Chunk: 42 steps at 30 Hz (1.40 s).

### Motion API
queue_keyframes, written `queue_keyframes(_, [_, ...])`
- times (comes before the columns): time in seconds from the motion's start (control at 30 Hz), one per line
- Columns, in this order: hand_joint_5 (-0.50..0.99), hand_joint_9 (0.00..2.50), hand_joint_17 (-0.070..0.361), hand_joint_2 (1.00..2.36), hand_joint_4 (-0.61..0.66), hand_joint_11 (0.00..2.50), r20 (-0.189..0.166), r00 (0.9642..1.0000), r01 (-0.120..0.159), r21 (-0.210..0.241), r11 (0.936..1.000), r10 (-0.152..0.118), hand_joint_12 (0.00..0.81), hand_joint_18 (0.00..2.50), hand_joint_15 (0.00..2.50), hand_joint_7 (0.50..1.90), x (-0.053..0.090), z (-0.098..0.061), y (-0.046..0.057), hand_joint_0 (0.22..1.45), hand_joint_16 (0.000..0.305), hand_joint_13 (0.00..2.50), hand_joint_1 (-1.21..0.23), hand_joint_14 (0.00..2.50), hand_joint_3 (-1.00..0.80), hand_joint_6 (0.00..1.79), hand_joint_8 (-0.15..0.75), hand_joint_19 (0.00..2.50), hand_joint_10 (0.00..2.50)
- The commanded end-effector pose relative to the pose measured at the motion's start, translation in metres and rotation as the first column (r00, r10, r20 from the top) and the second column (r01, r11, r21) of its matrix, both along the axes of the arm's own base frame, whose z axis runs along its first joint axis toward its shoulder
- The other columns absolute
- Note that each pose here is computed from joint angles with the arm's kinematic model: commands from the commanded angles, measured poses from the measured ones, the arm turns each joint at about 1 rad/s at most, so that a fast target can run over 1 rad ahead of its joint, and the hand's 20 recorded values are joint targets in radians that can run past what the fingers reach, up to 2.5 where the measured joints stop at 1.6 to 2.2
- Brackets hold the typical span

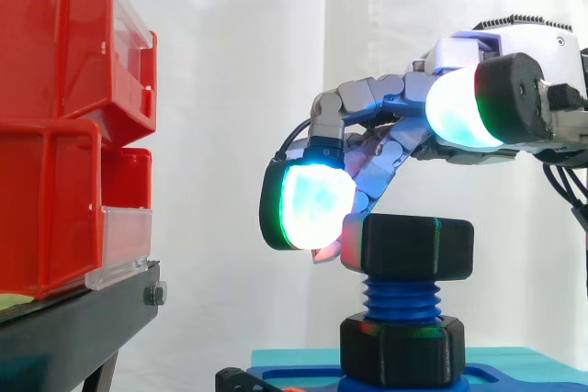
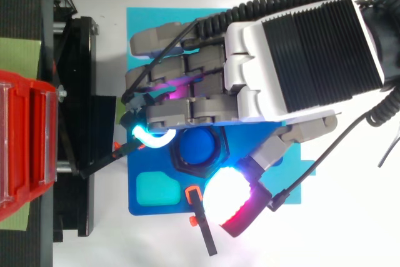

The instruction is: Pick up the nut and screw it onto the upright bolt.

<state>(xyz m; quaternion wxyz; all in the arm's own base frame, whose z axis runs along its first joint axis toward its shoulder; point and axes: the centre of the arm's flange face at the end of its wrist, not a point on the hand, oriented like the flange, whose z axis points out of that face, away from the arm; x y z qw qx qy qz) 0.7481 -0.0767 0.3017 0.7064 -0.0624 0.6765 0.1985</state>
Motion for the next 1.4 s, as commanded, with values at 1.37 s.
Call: queue_keyframes(1.37, [0.04, 1.68, 0.004, 1.00, 0.02, 0.18, 0.004, 0.9998, -0.020, -0.007, 0.9998, 0.020, 0.090, 0.82, 0.02, 1.08, -0.010, 0.001, -0.042, 0.54, 0.002, 1.22, -0.25, 0.00, -0.50, 0.73, 0.180, 0.13, 0.01])
